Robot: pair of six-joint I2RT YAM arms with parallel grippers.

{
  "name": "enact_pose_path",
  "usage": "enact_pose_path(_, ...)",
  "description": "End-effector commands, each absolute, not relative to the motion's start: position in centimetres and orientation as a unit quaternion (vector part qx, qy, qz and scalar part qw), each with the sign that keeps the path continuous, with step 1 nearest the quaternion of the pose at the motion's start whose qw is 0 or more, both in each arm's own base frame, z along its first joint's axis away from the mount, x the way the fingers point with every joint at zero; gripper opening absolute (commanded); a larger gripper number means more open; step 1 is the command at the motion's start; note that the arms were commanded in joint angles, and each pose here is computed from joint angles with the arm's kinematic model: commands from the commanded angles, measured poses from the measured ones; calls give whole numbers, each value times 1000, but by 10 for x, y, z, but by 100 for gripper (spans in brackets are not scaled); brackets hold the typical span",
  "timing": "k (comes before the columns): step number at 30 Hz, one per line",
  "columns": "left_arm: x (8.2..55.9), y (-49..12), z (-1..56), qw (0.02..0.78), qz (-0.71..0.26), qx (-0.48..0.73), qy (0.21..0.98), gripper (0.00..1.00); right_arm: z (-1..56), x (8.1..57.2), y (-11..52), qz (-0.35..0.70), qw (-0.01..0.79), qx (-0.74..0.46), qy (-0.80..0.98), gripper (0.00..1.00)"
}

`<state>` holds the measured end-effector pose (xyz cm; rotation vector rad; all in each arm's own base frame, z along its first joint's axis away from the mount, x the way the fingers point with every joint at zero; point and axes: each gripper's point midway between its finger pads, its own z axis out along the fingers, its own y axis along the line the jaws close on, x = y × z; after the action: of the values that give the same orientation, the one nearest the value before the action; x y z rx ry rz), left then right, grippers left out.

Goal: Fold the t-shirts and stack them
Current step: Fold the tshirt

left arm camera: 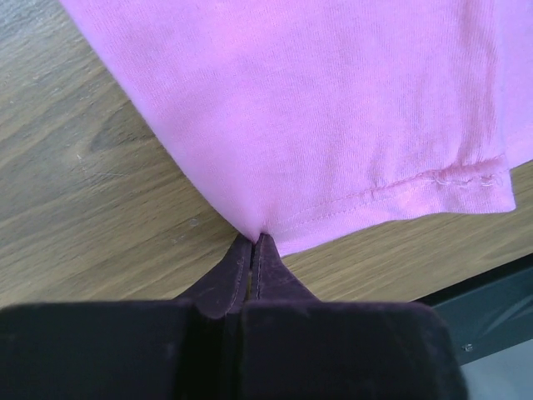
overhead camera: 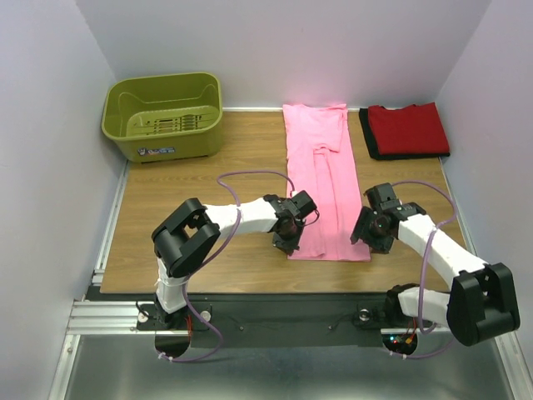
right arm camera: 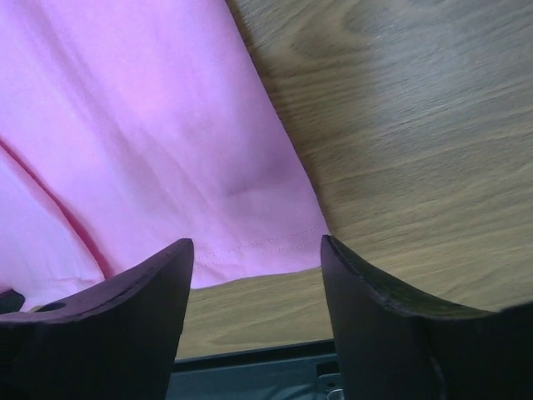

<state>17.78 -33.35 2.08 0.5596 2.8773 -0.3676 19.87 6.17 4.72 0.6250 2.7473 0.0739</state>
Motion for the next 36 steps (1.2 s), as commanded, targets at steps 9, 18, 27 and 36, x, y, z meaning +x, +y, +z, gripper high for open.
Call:
enact_pose_path(9, 181, -308, 18, 89, -97, 190, 973, 0, 31, 189, 51, -15, 127, 248, 960, 49)
enact_pose_path(18, 187, -282, 16, 86, -87, 192, 974, 0, 27, 183, 61, 7, 100, 233, 967, 55)
enact_pose_path(27, 189, -278, 16, 86, -89, 189, 974, 0, 20, 171, 68, 25, 73, 226, 971, 55)
enact_pose_path(36, 191, -285, 18, 86, -98, 193, 972, 0, 8, 159, 71, 25, 52, 225, 973, 50)
